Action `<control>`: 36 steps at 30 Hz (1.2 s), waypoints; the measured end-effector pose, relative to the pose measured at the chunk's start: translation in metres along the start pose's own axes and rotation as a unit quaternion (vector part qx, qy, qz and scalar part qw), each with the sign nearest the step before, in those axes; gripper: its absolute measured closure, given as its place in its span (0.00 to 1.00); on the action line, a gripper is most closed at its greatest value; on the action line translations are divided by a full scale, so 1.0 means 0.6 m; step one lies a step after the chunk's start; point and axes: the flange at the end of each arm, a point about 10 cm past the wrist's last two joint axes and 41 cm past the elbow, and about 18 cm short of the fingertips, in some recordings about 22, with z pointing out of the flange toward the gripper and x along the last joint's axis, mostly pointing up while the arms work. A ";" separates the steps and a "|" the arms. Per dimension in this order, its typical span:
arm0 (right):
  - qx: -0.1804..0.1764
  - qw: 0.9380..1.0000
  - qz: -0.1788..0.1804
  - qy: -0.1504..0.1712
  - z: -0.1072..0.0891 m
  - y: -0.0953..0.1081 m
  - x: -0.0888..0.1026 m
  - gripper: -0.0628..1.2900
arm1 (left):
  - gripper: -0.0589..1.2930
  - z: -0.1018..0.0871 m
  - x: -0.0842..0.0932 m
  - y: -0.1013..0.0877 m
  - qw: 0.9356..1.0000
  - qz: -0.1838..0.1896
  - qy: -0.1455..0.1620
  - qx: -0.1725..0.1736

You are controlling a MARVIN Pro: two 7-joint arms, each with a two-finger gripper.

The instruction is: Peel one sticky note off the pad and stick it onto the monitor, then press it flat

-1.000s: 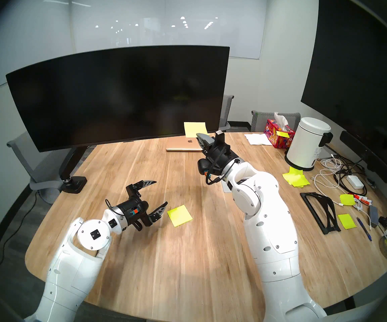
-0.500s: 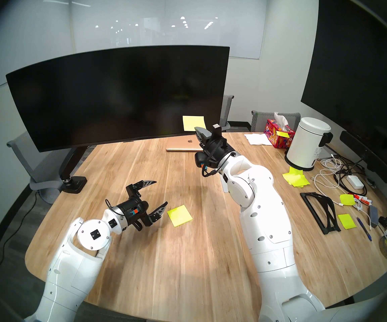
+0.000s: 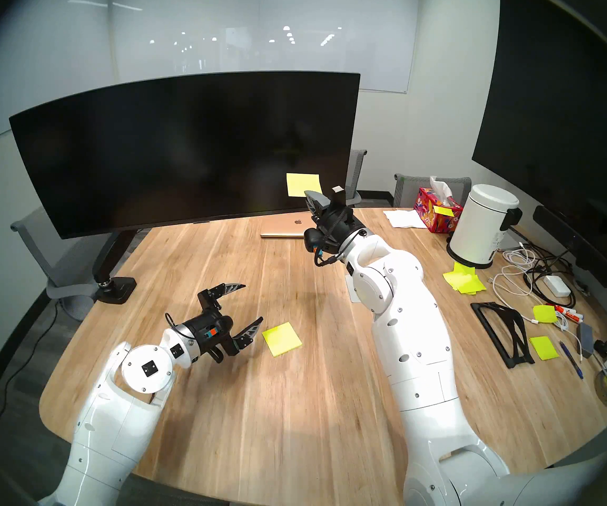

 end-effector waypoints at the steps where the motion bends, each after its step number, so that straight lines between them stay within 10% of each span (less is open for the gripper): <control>1: -0.001 1.000 -0.001 0.000 0.001 0.001 -0.001 0.97 | 0.02 0.000 0.000 0.000 1.000 0.000 0.000 0.000; 36: -0.018 1.000 -0.004 -0.007 0.054 0.006 -0.020 0.97 | 0.02 0.000 0.000 0.000 1.000 0.000 0.000 0.000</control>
